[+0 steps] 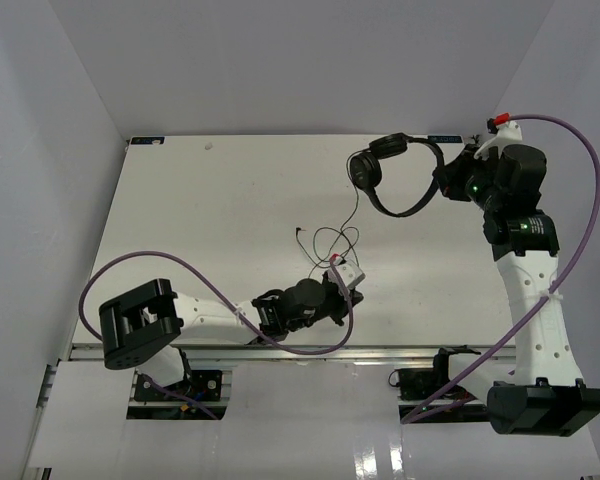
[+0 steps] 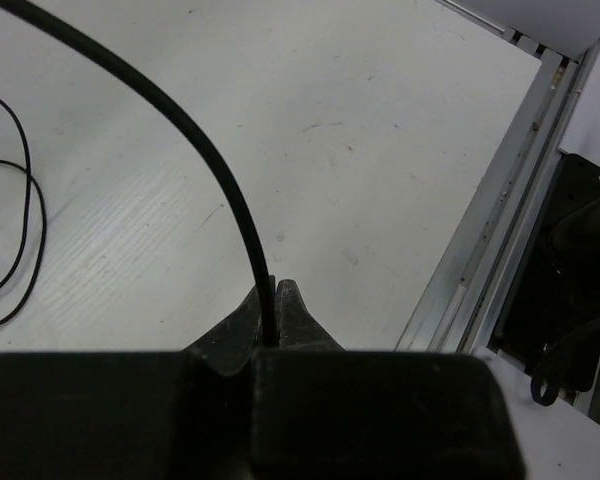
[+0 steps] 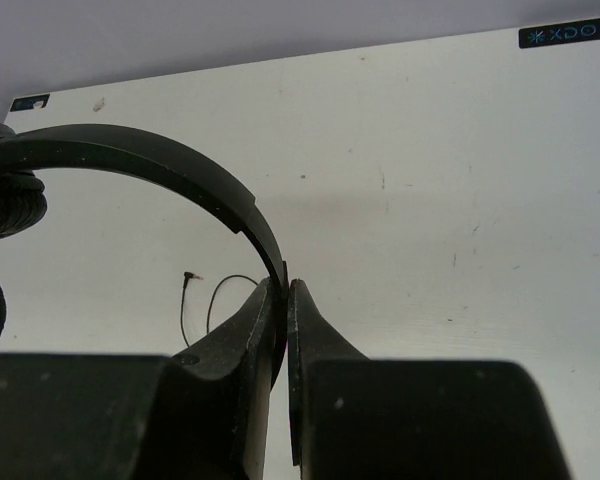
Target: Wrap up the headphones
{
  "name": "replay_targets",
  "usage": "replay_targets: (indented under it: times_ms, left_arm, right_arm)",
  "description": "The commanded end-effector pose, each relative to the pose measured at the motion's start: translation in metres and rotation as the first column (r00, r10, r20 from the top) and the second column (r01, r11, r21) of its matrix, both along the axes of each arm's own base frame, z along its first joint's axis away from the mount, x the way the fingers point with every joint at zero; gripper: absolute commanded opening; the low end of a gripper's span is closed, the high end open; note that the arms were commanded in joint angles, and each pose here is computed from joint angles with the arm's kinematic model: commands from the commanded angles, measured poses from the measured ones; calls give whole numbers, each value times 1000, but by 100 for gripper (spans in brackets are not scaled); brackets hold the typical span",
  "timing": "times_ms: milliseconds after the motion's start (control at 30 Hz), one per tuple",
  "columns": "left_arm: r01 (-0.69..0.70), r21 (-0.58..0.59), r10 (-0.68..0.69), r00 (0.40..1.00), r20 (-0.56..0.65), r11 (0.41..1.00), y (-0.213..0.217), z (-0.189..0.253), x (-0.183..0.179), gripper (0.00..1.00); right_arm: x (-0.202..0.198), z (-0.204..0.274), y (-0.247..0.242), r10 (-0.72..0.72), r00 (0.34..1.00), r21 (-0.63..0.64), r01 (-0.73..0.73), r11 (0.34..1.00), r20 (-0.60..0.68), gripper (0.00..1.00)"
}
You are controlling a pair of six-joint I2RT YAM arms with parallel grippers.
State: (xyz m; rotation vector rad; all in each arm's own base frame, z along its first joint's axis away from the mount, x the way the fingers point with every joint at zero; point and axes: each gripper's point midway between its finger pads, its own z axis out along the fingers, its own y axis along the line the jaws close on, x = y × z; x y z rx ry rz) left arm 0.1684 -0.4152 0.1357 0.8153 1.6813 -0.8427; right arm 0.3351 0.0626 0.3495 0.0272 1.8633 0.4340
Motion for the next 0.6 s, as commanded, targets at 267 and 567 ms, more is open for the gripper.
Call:
replay_targets:
  times_ms: [267,567]
  left_arm:
    - [113,194,-66,970,-234,974,-1,-26,-36,0]
    - [-38,320,130,953,-273,947,78,-29,-21,0]
  right_arm:
    - [30,15,-24,-146,984,-4,147,989,102,8]
    - [-27,32,41,479,803,-425,-318,848,355,8]
